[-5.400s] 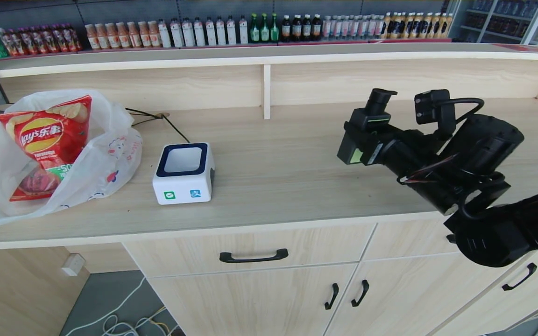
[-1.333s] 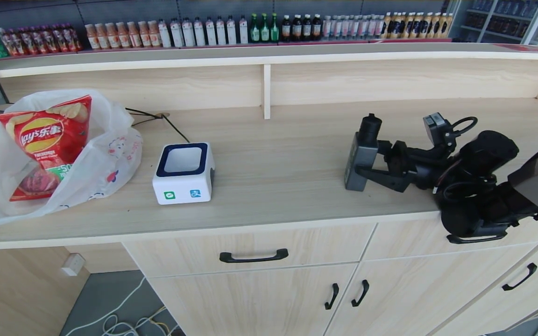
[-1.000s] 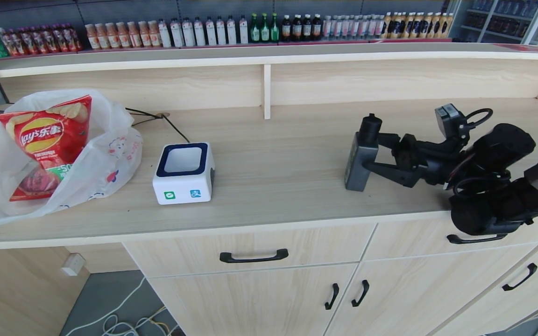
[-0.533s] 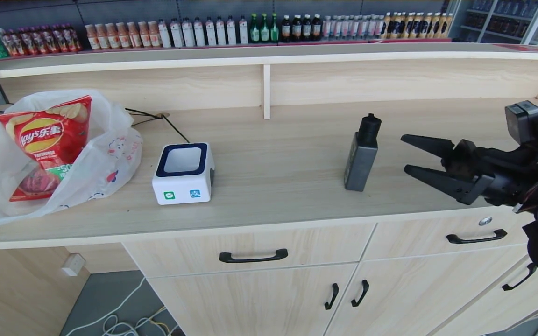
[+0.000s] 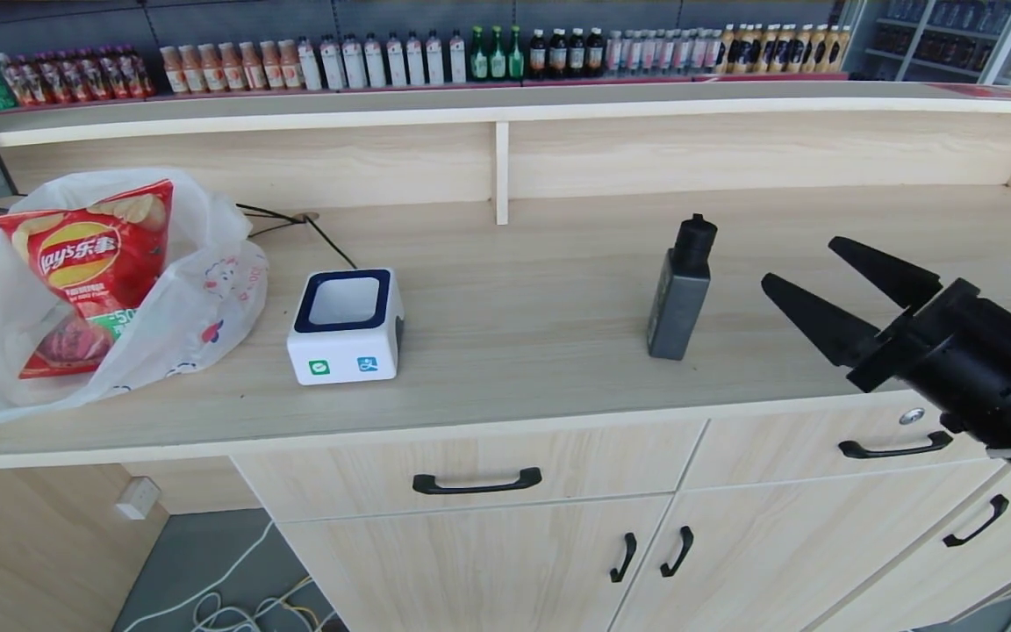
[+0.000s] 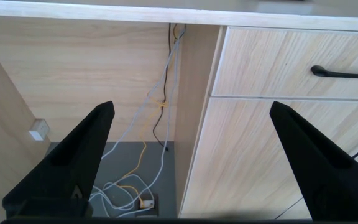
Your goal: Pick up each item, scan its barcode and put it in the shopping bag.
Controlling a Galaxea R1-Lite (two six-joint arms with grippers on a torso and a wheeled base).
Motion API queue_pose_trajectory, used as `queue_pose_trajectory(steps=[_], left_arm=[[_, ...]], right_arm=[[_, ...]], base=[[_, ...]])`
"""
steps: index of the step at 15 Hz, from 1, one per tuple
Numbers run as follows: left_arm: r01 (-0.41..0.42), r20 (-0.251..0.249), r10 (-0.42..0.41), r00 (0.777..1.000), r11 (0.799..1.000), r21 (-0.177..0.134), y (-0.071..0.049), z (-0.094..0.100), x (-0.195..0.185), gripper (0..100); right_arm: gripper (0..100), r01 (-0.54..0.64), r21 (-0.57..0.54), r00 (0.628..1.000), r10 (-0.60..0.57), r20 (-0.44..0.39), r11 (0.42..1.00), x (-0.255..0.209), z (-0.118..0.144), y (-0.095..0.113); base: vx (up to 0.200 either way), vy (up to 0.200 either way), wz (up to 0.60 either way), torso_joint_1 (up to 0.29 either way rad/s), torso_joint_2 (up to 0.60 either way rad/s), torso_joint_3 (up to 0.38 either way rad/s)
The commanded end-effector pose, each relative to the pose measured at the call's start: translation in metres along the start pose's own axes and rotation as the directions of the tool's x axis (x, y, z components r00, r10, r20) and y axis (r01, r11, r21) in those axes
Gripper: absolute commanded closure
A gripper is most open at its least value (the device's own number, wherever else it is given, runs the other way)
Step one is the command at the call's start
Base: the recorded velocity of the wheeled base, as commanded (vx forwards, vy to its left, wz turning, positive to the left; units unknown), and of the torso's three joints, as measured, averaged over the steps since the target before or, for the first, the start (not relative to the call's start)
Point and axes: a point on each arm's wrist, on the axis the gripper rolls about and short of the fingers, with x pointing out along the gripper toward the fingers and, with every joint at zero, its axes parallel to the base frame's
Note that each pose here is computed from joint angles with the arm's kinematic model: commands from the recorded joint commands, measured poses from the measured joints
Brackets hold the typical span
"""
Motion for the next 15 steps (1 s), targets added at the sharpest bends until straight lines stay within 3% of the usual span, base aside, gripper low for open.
queue_pose_trajectory(steps=[1, 3, 4, 8, 11, 15], left_arm=[[-0.001, 0.0, 0.001, 1.0, 1.0, 0.0, 0.0, 0.0, 0.0, 0], [-0.001, 0.0, 0.001, 1.0, 1.0, 0.0, 0.0, 0.0, 0.0, 0], [-0.001, 0.0, 0.001, 1.0, 1.0, 0.0, 0.0, 0.0, 0.0, 0], [-0.002, 0.0, 0.002, 1.0, 1.0, 0.0, 0.0, 0.0, 0.0, 0], [-0.001, 0.0, 0.001, 1.0, 1.0, 0.0, 0.0, 0.0, 0.0, 0], [-0.001, 0.0, 0.001, 1.0, 1.0, 0.0, 0.0, 0.0, 0.0, 0]], right_arm=[[0, 0.078, -0.005, 0.997, -0.078, -0.024, 0.997, -0.002, 0.002, 0.035], [0, 0.237, 0.021, 0.969, -0.235, -0.077, 0.971, 0.003, -0.001, 0.069], [0, 0.314, 0.006, 0.941, -0.311, -0.137, 0.949, -0.001, -0.007, 0.075], [0, 0.407, -0.033, 0.892, -0.405, -0.203, 0.913, 0.019, -0.017, 0.079], [0, 0.372, -0.02, 0.908, -0.368, -0.199, 0.928, 0.035, -0.02, 0.096], [0, 0.385, -0.02, 0.904, -0.382, -0.19, 0.923, 0.055, -0.033, 0.103]], base=[[0.0, 0.0, 0.0, 0.0, 0.0, 0.0], [0.0, 0.0, 0.0, 0.0, 0.0, 0.0], [0.0, 0.0, 0.0, 0.0, 0.0, 0.0], [0.0, 0.0, 0.0, 0.0, 0.0, 0.0], [0.0, 0.0, 0.0, 0.0, 0.0, 0.0], [0.0, 0.0, 0.0, 0.0, 0.0, 0.0]])
